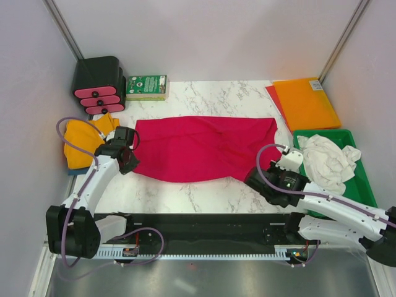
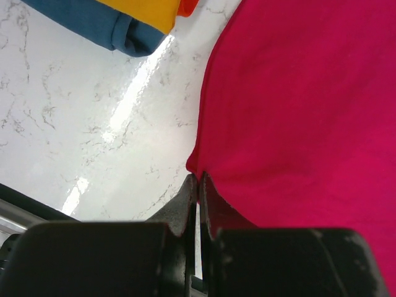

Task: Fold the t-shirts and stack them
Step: Fold the tshirt

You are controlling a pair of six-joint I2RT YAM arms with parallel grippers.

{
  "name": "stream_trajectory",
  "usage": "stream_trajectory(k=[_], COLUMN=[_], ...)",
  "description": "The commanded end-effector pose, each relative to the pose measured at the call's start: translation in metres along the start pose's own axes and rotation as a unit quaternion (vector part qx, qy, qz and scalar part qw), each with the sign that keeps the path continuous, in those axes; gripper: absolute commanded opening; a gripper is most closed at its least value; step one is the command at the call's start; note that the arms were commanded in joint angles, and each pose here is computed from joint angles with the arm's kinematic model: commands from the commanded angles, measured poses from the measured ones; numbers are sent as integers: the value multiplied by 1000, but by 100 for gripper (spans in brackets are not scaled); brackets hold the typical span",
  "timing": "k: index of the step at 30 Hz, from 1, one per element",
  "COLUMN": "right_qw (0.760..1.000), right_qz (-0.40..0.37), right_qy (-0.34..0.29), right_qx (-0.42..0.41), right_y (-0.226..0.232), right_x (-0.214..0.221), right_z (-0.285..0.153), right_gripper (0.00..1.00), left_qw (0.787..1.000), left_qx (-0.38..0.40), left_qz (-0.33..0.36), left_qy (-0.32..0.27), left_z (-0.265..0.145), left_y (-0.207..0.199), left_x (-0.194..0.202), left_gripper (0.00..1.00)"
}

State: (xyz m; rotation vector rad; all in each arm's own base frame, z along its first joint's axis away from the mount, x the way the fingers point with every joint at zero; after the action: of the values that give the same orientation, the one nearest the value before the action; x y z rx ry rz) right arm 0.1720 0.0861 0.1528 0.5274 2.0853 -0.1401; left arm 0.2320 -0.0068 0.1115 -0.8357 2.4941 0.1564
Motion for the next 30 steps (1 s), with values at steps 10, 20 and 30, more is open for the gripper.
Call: stream_trajectory(k=[10,20,30], right_qw=[1000,1000,999], right_qz=[-9,-5,-10], right_qy=[-10,-9,-49], right_qx=[-11,16,10], right_y=[8,1,27], right_x=[-16,-26,-67], right_z=[10,26,30], right_gripper=[0,0,0], left_qw=[1000,999,997], left_qx=[-2,-22,2], left_qz=[-7,-29,-50], left_qy=[-27,-24,-62], left_z=[1,10,-3], left_y=[-2,-1,-21], left_x=[-18,-33,-70], left_gripper=[2,2,2])
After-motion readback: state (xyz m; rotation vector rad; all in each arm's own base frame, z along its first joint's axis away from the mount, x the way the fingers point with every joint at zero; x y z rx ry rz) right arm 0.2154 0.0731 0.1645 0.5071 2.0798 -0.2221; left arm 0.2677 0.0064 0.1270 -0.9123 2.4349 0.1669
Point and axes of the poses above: each gripper's point midway between its finger pads, its own z axis out along the fingers, its own y axis along the line the jaws close on, x = y × z, the point moved 2 cm from there along -z, back along the fingers, and after that the axes turned 1 degree about -z, right-handed, at the moved point
